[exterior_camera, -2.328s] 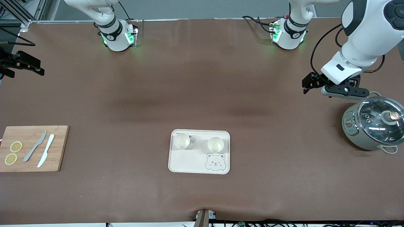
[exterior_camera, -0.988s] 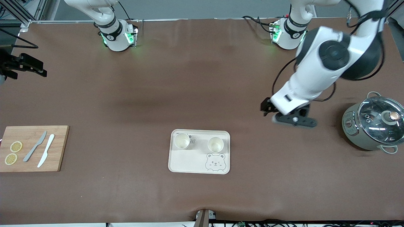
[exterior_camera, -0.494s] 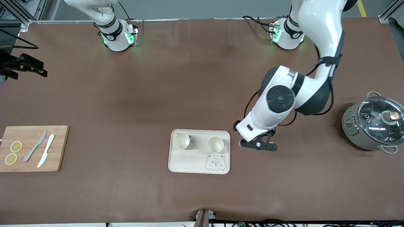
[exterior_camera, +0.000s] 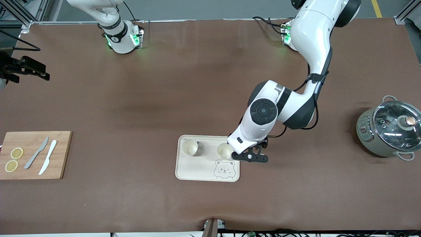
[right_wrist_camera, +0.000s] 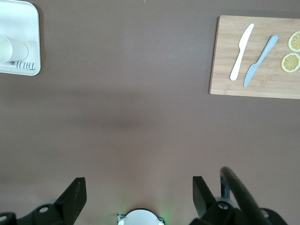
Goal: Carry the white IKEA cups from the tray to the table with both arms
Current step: 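Move the left gripper over the white paper cup on the tray, then lower the left gripper and close it on the cup rim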
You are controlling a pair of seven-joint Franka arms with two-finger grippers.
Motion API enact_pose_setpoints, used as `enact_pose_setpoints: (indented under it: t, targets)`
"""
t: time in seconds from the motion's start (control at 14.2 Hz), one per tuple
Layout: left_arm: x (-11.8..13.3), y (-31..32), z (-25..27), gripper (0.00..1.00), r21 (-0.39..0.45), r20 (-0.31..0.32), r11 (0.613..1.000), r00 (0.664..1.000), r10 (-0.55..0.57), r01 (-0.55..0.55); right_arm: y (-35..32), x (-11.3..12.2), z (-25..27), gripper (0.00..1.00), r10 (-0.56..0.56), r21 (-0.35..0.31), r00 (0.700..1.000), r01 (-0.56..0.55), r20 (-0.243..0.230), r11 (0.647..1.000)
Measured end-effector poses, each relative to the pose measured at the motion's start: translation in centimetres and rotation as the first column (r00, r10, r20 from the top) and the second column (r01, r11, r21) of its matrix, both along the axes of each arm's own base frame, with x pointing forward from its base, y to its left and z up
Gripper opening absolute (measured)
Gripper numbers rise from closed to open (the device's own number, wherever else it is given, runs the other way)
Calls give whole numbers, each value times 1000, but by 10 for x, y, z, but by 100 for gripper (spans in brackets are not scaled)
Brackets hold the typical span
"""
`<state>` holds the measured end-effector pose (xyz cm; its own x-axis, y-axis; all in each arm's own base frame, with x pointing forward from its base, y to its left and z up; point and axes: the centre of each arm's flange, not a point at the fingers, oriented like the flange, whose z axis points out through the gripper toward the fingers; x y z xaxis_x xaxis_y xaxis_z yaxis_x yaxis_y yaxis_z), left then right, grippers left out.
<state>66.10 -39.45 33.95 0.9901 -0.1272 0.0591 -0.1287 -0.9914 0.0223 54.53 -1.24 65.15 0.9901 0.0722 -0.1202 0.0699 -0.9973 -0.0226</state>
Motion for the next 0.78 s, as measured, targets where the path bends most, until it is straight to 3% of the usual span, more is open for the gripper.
enact_pose_setpoints:
  t: [0.42, 0.78]
  targets:
    - [4, -15, -60, 100, -29, 30, 1000, 1000, 4, -4, 1, 5, -10, 100, 0, 4, 1000, 0, -17, 1000]
    - [4, -22, -77, 100, -46, 48, 999, 998, 26, -24, 0, 6, -10, 100, -1, 5, 1000, 1, -17, 1000]
